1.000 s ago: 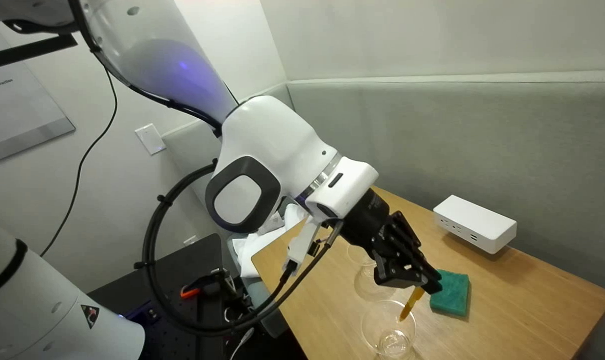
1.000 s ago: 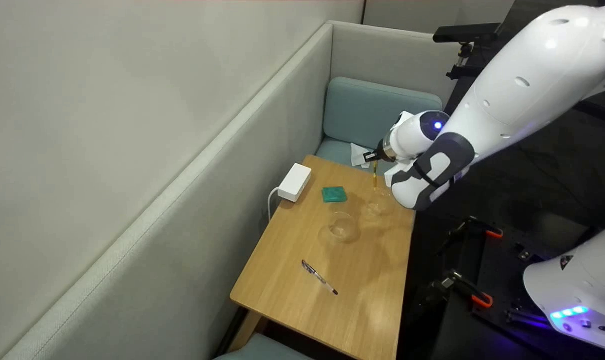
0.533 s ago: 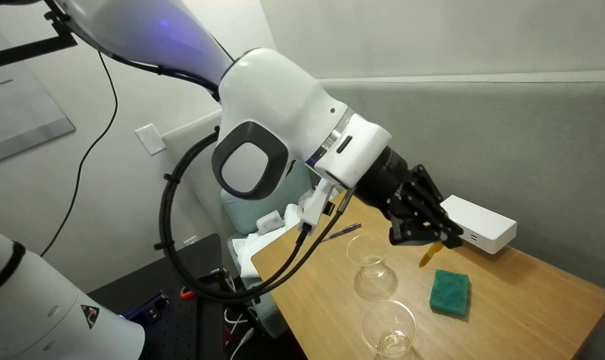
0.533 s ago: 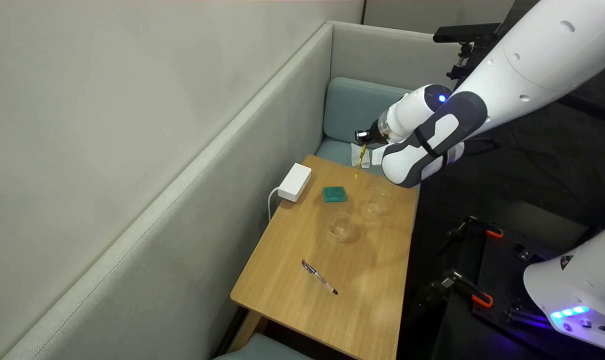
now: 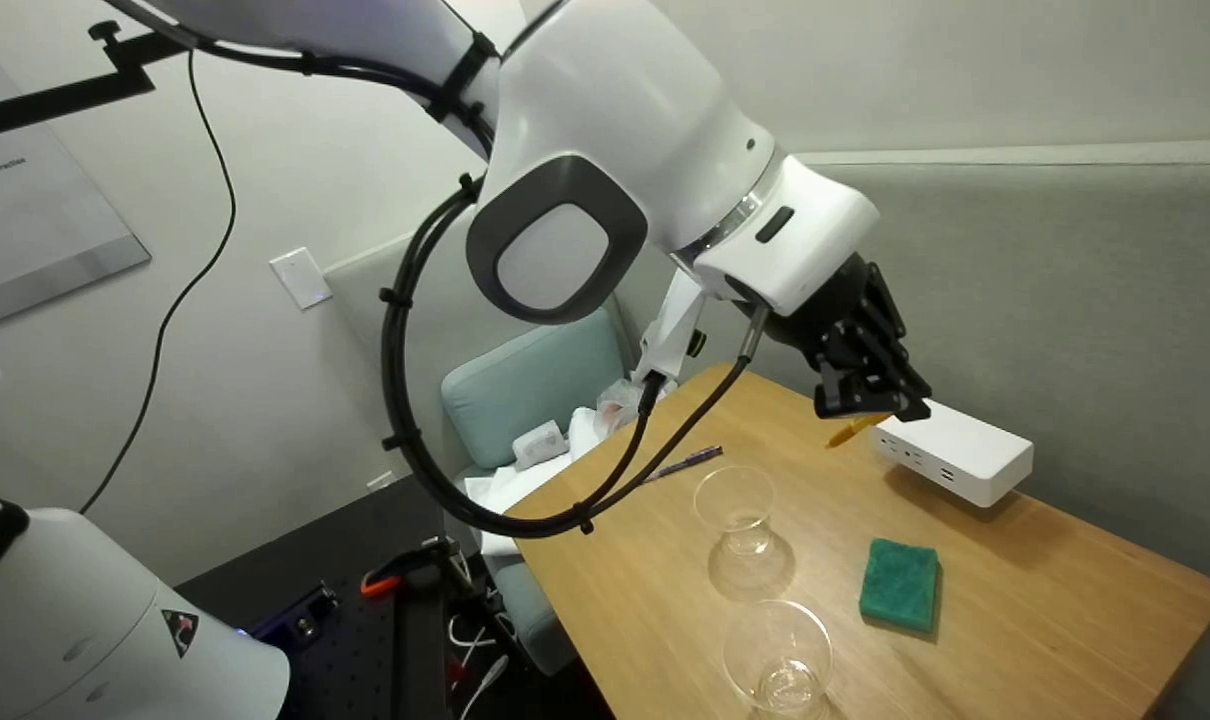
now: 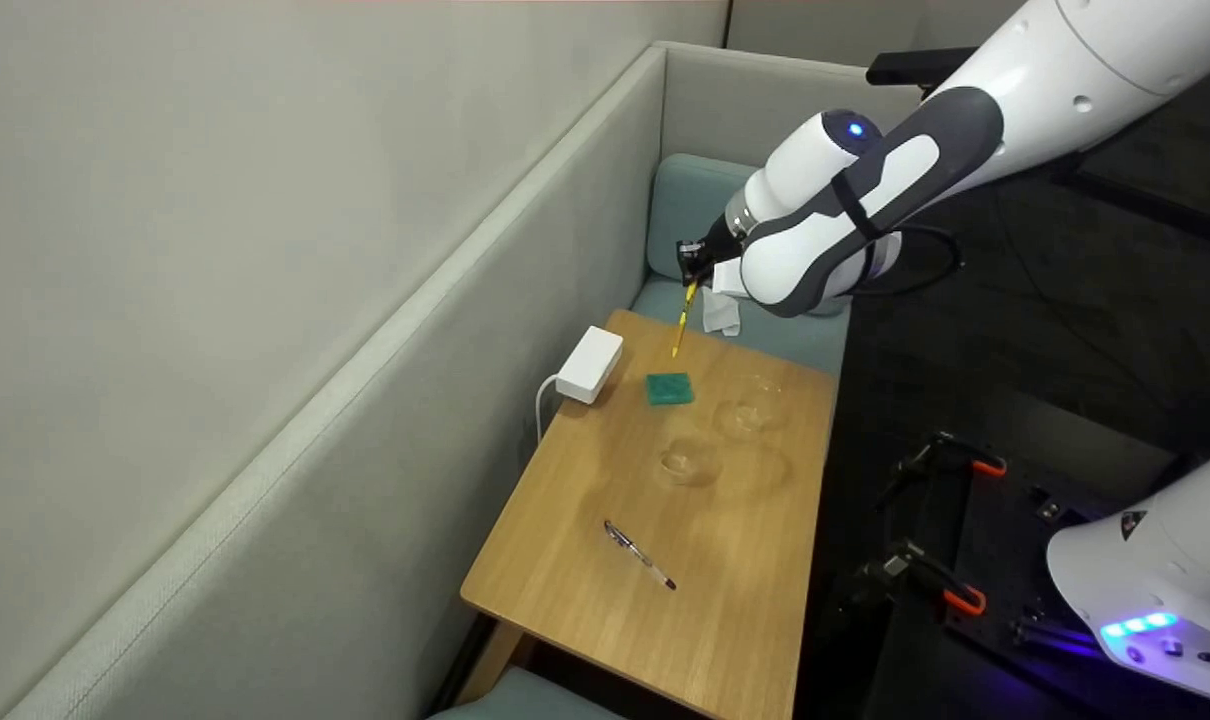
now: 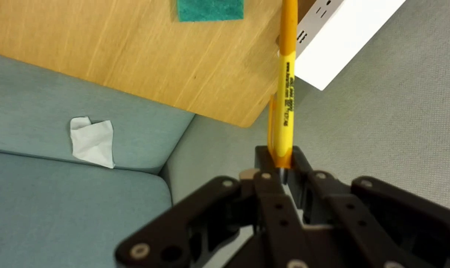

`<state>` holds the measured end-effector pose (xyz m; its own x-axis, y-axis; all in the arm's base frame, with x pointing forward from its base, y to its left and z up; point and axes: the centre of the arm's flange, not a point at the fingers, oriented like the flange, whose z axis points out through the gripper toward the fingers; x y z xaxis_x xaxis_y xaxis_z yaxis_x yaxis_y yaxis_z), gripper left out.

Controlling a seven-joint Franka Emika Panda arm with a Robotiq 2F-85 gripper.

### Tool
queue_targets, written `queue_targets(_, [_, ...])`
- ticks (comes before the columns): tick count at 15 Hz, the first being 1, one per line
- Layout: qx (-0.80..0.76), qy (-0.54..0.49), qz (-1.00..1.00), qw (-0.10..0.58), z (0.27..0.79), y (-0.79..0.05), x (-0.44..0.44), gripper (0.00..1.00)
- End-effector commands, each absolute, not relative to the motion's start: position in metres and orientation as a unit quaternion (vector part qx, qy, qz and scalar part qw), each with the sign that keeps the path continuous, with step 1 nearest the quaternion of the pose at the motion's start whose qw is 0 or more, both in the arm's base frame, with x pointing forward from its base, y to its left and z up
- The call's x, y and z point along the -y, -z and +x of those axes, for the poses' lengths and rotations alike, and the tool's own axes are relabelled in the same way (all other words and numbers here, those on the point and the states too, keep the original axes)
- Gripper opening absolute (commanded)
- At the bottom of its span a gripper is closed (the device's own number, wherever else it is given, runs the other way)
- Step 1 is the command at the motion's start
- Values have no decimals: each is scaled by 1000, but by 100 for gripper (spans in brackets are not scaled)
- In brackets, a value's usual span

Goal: Remove the pens from the cups then stack the cups together

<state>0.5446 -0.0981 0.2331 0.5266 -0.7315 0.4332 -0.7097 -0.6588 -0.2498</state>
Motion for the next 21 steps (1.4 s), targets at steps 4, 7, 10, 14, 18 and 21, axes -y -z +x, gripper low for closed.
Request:
queue_targets(4, [-425, 241, -870, 69, 560, -232, 93, 4])
queue_targets(7, [-445, 210, -861, 127, 585, -232, 88, 4])
queue_targets(10, [-476, 155, -846, 185, 604, -232, 88, 4])
queue_targets(14, [-503, 97, -828, 230, 618, -218, 100, 4])
queue_targets(18, [-528, 55, -810, 250, 629, -194, 112, 4])
queue_targets(21, [-548, 41, -797, 248, 643, -179, 122, 4])
